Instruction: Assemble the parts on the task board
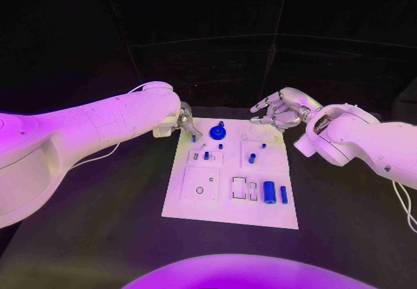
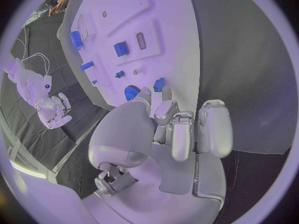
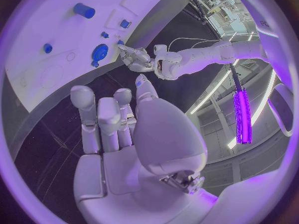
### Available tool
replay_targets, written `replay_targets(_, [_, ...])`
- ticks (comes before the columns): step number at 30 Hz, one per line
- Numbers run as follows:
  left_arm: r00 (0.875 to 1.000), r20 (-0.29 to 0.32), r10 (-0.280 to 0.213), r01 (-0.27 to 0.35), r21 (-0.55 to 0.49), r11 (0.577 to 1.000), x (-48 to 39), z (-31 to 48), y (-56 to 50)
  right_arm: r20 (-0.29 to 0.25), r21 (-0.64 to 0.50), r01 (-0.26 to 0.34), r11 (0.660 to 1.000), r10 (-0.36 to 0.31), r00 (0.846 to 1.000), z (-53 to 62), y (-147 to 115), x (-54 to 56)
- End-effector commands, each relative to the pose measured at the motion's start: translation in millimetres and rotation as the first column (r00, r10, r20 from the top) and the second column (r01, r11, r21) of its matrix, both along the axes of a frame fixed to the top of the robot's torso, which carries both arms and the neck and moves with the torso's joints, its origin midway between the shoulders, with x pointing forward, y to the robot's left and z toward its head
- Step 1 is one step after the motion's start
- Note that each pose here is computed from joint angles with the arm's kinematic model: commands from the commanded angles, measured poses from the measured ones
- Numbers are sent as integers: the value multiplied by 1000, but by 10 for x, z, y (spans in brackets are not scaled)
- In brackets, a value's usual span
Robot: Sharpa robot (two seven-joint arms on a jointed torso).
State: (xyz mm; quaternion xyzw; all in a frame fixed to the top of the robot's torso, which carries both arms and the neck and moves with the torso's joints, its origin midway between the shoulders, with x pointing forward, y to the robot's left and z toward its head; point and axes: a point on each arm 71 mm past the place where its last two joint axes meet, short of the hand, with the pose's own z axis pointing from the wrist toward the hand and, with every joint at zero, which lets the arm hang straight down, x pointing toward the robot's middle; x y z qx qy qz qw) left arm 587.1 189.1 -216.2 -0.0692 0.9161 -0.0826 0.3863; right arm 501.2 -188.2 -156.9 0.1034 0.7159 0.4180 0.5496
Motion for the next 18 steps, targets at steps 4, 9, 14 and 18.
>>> replay_targets(4, [1000, -9, -18, 18, 4, 1000, -6, 1, -24, 4, 5, 0, 1000, 0, 1000, 16, 5, -1])
replay_targets(9, [1000, -8, -16, 16, 1, 1000, -5, 0, -22, 4, 5, 0, 1000, 0, 1000, 16, 5, -1])
replay_targets(14, [1000, -5, -14, 13, -12, 1000, -5, 1, -27, 4, 5, 0, 1000, 0, 1000, 16, 7, -1])
replay_targets(18, [1000, 0, -11, 11, -28, 1000, -3, 4, -32, 4, 5, -1, 1000, 1, 1000, 16, 8, 0])
